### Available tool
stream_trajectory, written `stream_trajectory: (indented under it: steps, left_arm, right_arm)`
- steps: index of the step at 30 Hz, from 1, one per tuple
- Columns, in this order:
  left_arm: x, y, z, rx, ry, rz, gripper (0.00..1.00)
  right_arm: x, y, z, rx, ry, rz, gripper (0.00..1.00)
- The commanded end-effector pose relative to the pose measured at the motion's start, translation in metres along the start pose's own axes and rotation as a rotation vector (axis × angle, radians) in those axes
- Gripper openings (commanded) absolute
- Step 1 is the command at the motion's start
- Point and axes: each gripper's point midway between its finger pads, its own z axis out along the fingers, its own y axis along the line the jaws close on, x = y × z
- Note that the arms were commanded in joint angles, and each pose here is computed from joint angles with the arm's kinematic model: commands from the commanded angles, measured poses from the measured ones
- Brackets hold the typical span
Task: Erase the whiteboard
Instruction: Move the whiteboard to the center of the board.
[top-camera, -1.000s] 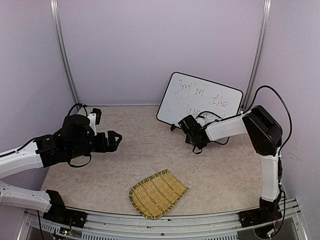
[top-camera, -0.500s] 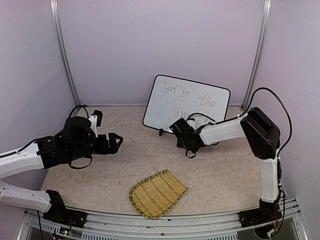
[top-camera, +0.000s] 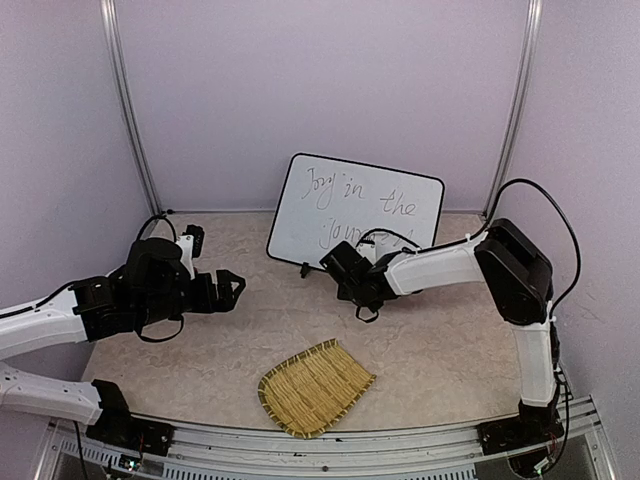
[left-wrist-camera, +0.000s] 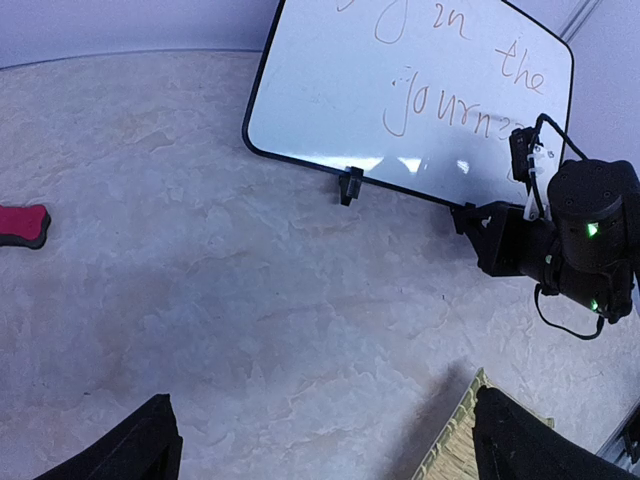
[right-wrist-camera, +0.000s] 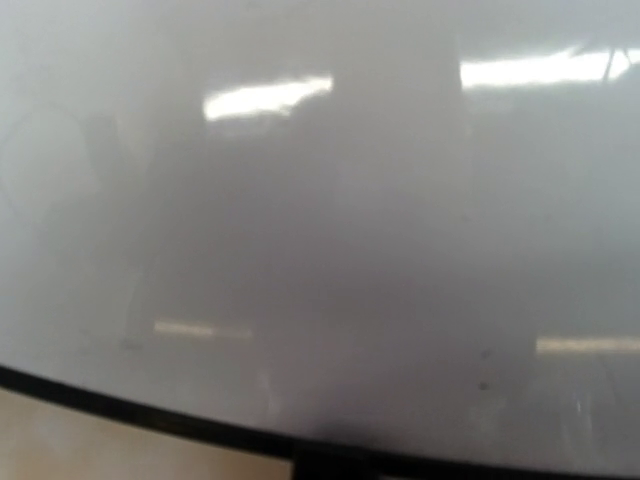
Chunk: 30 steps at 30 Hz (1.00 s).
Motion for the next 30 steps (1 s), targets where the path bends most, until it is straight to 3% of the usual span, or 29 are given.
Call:
stream_trajectory:
  steps: [1,15,26,30]
  left_arm:
    - [-0.005,-0.001,-0.005,0.006,-0.03,-0.013,0.99]
    - [-0.004,-0.004,-0.001,0.012,-0.029,-0.024,0.99]
    - [-0.004,0.006,0.005,-0.054,-0.044,-0.069,0.99]
    - [-0.01,0.013,0.007,-0.114,-0.067,-0.112,0.99]
  right_arm:
    - [0.009,0.012,-0.01,0.006,-0.004,-0.003,0.0]
    - [0.057,0.013,-0.039,0.032,0.051,0.036,0.0]
    - [0.085,0.046,-0.06,-0.038,0.08,0.032,0.0]
    - [0.083,0.051,-0.062,-0.05,0.073,0.017,0.09]
